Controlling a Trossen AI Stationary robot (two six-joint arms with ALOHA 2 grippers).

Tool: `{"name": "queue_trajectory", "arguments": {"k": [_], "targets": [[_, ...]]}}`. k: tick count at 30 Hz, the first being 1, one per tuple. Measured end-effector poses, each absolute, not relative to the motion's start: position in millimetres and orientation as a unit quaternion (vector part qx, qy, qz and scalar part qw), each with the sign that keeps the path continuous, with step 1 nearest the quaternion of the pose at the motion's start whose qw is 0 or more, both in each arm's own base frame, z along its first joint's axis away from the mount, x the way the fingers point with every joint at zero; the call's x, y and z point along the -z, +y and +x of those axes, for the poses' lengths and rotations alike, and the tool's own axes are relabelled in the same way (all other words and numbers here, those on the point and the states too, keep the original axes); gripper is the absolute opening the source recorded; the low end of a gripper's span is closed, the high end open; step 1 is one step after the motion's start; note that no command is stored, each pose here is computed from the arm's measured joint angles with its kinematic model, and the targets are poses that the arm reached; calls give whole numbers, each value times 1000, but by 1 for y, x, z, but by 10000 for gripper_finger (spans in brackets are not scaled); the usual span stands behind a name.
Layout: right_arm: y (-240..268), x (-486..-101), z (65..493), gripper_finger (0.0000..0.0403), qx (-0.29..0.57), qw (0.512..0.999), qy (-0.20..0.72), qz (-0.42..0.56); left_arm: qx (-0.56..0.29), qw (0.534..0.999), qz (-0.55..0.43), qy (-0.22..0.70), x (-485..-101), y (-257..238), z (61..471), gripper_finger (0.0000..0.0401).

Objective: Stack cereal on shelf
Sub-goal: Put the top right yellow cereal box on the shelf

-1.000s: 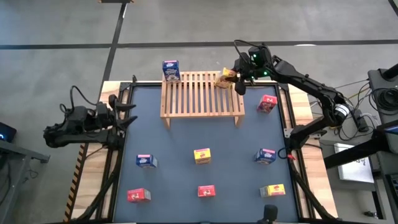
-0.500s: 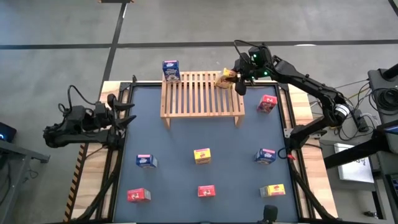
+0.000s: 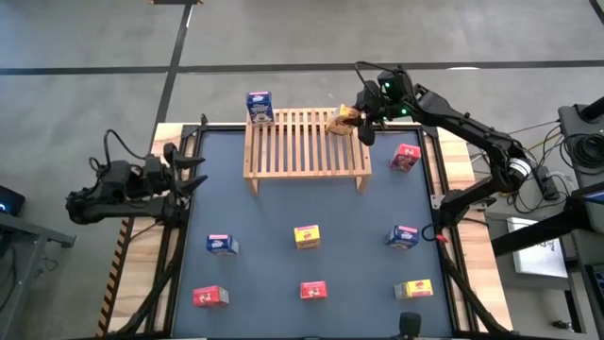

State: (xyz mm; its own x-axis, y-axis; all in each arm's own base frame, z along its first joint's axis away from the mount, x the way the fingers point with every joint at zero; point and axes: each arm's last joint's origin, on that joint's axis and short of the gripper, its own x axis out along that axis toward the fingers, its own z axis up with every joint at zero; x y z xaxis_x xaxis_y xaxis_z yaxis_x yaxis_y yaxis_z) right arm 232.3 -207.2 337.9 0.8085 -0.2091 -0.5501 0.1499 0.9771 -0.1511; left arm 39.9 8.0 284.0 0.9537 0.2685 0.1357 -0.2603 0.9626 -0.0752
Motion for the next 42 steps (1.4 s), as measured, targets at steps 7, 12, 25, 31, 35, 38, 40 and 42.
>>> {"name": "queue_trajectory", "arguments": {"k": [7,12,25,31,35,38,40,42], "targets": [[-207,-338,232,130,90,950,295,-54,-134,988,-29,-70,-283,8,41,233],[-206,-337,232,130,82,949,299,-52,-134,988,-29,-69,-282,8,41,233],[-205,-336,231,132,72,949,303,-50,-134,988,-33,-68,-281,8,42,233],[-204,-334,231,149,70,947,312,-44,-134,988,-33,-68,-281,8,42,233],[-205,-333,231,152,70,947,312,-44,-133,988,-33,-68,-281,8,42,233],[-205,-333,231,151,70,947,311,-45,-134,988,-33,-68,-281,8,42,233],[-205,-334,231,151,70,947,311,-45,-134,988,-31,-68,-281,8,42,233],[-205,-334,231,154,70,947,311,-45,-134,988,-31,-69,-282,8,42,233]]}}
